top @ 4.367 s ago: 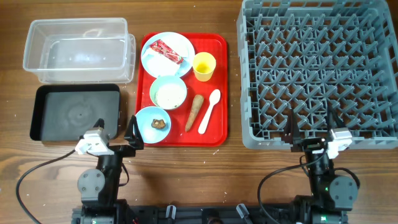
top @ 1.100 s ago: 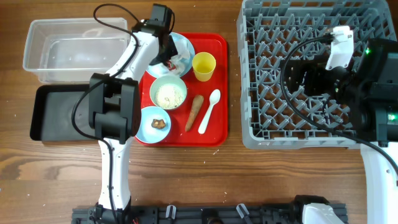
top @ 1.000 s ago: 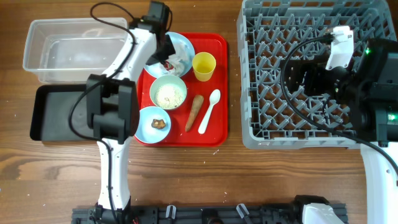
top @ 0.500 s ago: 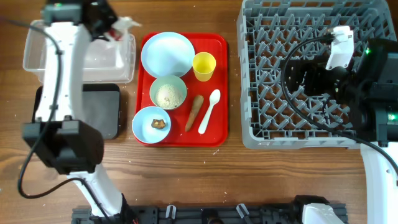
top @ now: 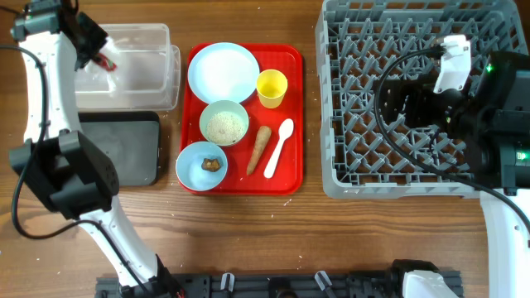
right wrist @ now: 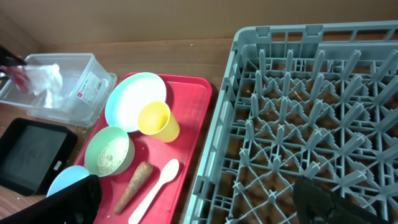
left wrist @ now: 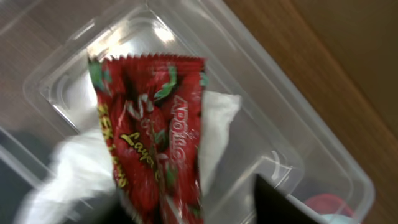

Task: Sort waste into correct bins and load items into the dishwasher rack
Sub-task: 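Carry the wrapper and tissue with the left gripper into the clear bin, then move the left gripper to the yellow cup and grasp it, then hand the yellow cup from the left gripper to the right gripper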

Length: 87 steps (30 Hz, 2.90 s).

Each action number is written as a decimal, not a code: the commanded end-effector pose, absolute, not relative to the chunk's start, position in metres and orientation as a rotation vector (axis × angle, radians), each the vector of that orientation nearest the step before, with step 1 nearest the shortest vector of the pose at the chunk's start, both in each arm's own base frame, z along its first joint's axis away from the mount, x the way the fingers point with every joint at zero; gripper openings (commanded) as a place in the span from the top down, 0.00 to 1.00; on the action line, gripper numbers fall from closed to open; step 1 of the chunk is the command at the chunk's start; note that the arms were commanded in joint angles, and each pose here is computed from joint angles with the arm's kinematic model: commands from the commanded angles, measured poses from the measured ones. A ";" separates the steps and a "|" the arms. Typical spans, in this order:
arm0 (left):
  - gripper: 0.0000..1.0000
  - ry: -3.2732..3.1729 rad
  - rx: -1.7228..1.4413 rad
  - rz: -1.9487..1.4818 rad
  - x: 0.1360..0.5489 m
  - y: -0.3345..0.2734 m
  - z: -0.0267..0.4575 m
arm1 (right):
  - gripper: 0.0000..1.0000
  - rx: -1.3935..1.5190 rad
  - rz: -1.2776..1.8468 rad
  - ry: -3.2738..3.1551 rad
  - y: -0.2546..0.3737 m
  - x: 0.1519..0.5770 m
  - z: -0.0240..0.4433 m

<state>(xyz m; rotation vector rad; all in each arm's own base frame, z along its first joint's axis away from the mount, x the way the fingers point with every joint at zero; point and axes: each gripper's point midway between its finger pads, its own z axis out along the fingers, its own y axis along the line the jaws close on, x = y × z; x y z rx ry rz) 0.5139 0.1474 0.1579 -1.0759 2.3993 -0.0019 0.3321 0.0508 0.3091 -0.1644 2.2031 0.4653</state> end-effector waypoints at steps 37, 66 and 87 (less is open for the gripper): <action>0.05 2.822 0.026 -0.343 0.465 -0.183 0.150 | 0.00 -0.163 0.502 2.244 0.055 0.330 0.303; 0.96 2.913 0.056 -0.753 0.459 -0.234 0.108 | 0.00 -0.122 0.580 2.237 0.062 0.329 0.307; 0.96 2.338 0.384 -2.177 0.385 -0.267 0.275 | 0.09 -0.810 1.493 1.763 0.172 0.363 0.285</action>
